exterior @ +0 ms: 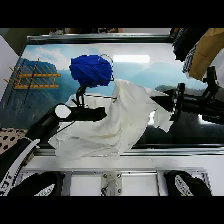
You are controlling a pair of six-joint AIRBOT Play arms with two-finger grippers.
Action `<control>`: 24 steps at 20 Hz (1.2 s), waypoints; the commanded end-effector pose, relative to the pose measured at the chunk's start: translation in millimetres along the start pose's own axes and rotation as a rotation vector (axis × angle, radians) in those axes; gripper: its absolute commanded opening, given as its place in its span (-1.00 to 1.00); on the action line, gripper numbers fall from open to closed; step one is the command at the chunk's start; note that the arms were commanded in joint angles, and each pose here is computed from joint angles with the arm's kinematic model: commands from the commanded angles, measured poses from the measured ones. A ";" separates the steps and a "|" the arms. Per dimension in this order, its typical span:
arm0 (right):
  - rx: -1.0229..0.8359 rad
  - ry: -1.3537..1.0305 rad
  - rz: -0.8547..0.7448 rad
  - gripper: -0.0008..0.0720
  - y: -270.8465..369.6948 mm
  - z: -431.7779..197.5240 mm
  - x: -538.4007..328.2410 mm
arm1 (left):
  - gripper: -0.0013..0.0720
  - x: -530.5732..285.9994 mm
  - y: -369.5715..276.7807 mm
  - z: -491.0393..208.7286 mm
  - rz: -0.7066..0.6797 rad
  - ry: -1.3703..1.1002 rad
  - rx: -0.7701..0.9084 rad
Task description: Fold the clothes and pants, and hang the long-sleeved shirts on hangers.
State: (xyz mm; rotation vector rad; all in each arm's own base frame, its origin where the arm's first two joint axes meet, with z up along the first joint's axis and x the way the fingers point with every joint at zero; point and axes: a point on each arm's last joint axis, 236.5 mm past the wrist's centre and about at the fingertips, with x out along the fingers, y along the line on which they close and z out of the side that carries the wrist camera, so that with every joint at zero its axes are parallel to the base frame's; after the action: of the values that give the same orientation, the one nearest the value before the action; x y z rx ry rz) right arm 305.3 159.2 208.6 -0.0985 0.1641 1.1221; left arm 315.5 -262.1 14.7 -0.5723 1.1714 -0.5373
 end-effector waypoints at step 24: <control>0.106 0.154 -0.030 -0.97 68.5 7.2 -26.5 | -0.95 -75.3 45.7 79.4 0.135 -0.193 0.083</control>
State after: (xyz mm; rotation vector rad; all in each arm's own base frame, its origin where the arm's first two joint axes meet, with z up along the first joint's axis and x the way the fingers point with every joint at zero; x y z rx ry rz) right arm 236.3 167.2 223.8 -0.0874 0.3361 1.0800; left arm 368.0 -174.4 51.7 -0.5226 1.0103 -0.4081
